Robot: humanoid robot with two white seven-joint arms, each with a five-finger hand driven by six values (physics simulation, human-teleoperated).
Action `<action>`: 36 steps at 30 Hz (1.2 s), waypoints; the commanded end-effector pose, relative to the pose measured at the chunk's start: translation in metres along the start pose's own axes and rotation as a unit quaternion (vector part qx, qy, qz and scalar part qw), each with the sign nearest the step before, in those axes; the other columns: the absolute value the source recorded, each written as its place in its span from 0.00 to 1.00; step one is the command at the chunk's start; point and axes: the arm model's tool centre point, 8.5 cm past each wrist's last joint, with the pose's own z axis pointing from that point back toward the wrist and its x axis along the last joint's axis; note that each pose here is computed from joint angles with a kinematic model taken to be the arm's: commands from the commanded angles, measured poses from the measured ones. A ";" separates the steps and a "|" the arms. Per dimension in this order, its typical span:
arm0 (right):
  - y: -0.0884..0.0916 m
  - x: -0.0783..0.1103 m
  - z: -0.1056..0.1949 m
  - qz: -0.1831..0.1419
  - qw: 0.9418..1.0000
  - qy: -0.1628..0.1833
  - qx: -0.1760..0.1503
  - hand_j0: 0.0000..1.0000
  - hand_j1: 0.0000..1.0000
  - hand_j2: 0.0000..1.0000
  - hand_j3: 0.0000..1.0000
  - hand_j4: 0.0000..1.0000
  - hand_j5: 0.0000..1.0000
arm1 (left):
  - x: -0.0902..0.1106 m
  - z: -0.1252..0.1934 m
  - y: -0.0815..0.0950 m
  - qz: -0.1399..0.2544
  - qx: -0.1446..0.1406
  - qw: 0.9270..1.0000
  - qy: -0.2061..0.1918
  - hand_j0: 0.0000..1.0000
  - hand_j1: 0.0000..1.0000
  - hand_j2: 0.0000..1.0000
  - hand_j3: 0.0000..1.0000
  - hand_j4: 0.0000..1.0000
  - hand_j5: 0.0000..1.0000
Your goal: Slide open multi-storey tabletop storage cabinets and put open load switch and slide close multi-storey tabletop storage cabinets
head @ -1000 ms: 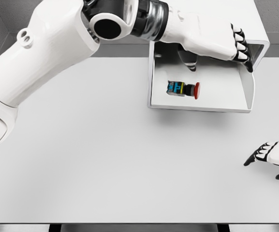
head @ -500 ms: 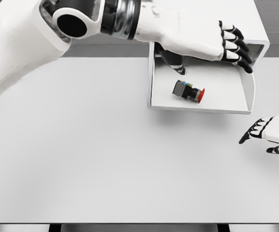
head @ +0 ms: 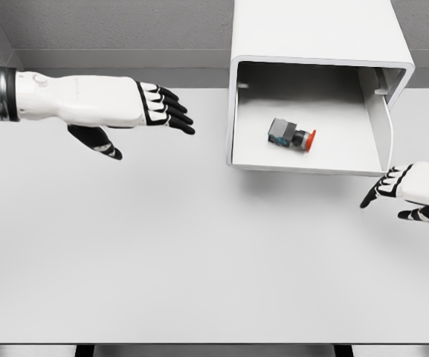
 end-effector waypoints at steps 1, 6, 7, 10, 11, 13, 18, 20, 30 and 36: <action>-0.002 0.001 0.001 -0.011 1.000 -0.006 -0.008 0.70 0.70 0.70 0.70 0.70 0.70 | -0.004 0.003 0.001 0.000 0.002 1.000 0.009 1.00 1.00 1.00 1.00 1.00 1.00; -0.005 0.000 0.002 -0.008 1.000 -0.005 -0.009 0.71 0.71 0.71 0.71 0.71 0.71 | -0.004 -0.005 -0.003 -0.006 -0.005 1.000 0.007 1.00 1.00 1.00 1.00 1.00 1.00; -0.004 0.001 0.001 -0.009 1.000 -0.006 -0.010 0.71 0.71 0.71 0.71 0.71 0.71 | -0.004 -0.005 -0.003 -0.006 -0.006 1.000 0.007 1.00 1.00 1.00 1.00 1.00 1.00; -0.009 0.000 0.002 -0.005 1.000 -0.004 -0.015 0.72 0.72 0.72 0.72 0.72 0.72 | -0.003 -0.006 -0.006 -0.003 -0.007 1.000 0.005 1.00 1.00 1.00 1.00 1.00 1.00; -0.009 0.000 0.002 -0.005 1.000 -0.004 -0.015 0.72 0.72 0.72 0.72 0.72 0.72 | -0.004 -0.006 -0.007 -0.001 -0.008 1.000 0.006 1.00 1.00 1.00 1.00 1.00 1.00; -0.008 0.000 0.001 -0.006 1.000 -0.005 -0.015 0.72 0.72 0.72 0.72 0.72 0.72 | -0.004 -0.007 -0.008 -0.003 -0.009 1.000 0.006 1.00 1.00 1.00 1.00 1.00 1.00; -0.008 0.000 0.001 -0.008 1.000 -0.005 -0.016 0.73 0.73 0.73 0.73 0.73 0.73 | -0.005 -0.008 -0.014 0.004 -0.012 1.000 0.007 1.00 1.00 1.00 1.00 1.00 1.00; -0.007 -0.001 0.001 -0.009 1.000 -0.004 -0.016 0.73 0.73 0.73 0.73 0.73 0.73 | -0.005 -0.007 -0.014 0.004 -0.012 1.000 0.008 1.00 1.00 1.00 1.00 1.00 1.00; 0.005 -0.022 0.011 -0.034 0.999 0.027 -0.008 0.73 0.73 0.73 0.73 0.73 0.73 | -0.011 -0.014 -0.018 0.003 -0.019 1.000 0.013 1.00 1.00 1.00 1.00 1.00 1.00; 0.011 0.002 0.001 -0.022 1.000 -0.006 0.007 0.72 0.72 0.72 0.72 0.72 0.72 | -0.011 -0.016 -0.021 0.003 -0.026 1.000 0.012 1.00 1.00 1.00 1.00 1.00 1.00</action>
